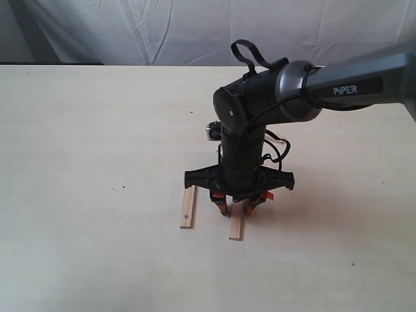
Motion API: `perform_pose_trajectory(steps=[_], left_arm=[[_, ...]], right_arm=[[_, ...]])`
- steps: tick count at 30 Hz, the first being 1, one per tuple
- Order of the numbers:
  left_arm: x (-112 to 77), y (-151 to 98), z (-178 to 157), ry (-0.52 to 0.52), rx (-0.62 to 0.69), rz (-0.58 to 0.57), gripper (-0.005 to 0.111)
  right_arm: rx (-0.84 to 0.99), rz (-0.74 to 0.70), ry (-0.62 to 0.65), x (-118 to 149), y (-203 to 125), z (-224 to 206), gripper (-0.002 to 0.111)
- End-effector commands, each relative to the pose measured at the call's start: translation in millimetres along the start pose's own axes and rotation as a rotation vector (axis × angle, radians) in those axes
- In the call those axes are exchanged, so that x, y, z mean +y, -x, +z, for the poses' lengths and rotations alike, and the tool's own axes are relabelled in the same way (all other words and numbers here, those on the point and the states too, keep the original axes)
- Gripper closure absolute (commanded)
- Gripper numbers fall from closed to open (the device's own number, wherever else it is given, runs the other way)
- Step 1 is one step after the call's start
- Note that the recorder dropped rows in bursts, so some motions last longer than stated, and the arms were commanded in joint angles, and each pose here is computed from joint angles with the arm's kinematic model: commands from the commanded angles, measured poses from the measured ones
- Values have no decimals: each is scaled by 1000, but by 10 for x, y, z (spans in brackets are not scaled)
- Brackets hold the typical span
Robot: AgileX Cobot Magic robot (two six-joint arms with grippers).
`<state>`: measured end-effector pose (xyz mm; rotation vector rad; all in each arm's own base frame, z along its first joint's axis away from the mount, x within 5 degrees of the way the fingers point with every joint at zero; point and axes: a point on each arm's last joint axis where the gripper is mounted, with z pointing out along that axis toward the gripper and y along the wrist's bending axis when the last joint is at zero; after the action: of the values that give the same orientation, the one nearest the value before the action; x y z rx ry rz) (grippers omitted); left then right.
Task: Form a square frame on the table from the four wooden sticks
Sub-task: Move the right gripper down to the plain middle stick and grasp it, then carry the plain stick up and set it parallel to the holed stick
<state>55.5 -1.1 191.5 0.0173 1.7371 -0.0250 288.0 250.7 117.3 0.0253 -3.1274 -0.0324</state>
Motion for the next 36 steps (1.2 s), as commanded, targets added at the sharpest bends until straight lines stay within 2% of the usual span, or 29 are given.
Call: perform_pose_trajectory(steps=[1,3,7,10,12,19,23,27,30,36], left_arm=[[-3,-1,0,-4,-14,2,107],[-3,-1,0,-4,-14,2,107],[-3,-1,0,-4,-14,2,107],[-3,-1,0,-4,-14,2,107],[-3,-1,0,-4,-14,2,107],[-3,-1,0,-4,-14,2,107],[-3,-1,0,-4,-14,2,107],[-3,-1,0,-4,-14,2,107],[-3,-1,0,-4,-14,2,107],[-3,-1,0,-4,-14,2,107]], right_arm=[[13,5,-16,-30,-39,49,67],[14,10,-19,-32,-40,49,75],[-4,9,-3,-19,-27,-23,108],[-56,-21,6,-68,29,-163,108],[-96,-91,6,-124,119,-292,108],[-125,-530,111,-271,460,-666,108],[-215,-784,88,-246,587,-735,108],[-222,-925,6,-213,762,-555,109],[-170,-1096,-71,-216,865,-377,109],[-185,-1173,-152,-228,977,-142,109]])
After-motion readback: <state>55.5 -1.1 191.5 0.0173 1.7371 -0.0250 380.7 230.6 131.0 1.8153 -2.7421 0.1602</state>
